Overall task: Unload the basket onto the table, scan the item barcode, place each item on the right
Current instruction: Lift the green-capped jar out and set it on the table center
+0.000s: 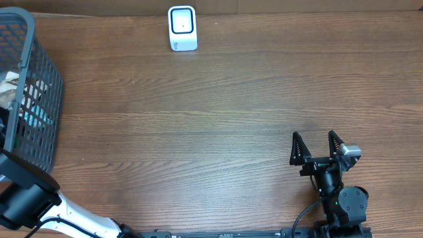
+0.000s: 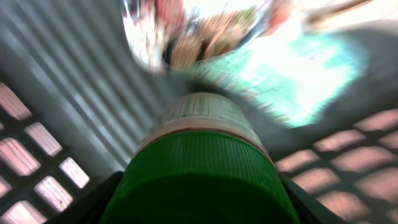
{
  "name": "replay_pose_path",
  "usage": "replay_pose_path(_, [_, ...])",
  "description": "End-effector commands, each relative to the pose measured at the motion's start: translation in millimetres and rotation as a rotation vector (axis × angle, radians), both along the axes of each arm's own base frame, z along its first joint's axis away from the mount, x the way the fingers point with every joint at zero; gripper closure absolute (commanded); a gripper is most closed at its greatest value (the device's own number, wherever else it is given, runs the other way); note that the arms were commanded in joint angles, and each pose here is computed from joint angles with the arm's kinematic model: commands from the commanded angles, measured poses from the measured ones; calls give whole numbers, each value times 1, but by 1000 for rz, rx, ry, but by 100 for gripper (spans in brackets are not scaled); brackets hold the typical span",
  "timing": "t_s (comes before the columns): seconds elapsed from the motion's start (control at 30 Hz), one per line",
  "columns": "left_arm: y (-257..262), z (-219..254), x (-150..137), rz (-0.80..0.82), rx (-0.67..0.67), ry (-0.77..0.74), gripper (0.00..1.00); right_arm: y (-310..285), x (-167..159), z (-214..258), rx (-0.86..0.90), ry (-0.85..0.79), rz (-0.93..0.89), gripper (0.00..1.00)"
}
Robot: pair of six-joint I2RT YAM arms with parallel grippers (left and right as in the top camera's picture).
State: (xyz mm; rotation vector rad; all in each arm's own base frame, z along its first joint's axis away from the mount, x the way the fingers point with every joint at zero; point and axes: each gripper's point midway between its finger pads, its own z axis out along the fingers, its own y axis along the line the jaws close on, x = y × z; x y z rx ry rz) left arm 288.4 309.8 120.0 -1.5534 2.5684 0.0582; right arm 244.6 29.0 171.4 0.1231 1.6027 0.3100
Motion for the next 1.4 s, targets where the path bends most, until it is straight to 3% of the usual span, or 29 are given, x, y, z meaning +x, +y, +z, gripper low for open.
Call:
replay_pose_path(0.0, [8,69,31,0,57,-178,57,2,0,-2,0,-4,9,0])
replay_pose_path(0.17, [-5,175,48,-50,131,-410,58,2,0,-2,0,-4,9,0])
replay_pose_path(0.33, [-50,271,46,-152,204,-638,58,2,0,-2,-1,-4,9,0])
replay_pose_path(0.57, [-143,321,42,-369,230,-728,57,2,0,-2,0,-4,9,0])
replay_pose_path(0.9, [-293,262,77,-806,26,-541,59,2,0,-2,0,-4,9,0])
replay_pose_path(1.13, [-403,157,86,-1040,-139,-261,62,2,0,-2,-1,-4,9,0])
replay_pose_path(1.37, [-493,73,90,-1161,-204,-188,61,2,0,-2,-1,-4,9,0])
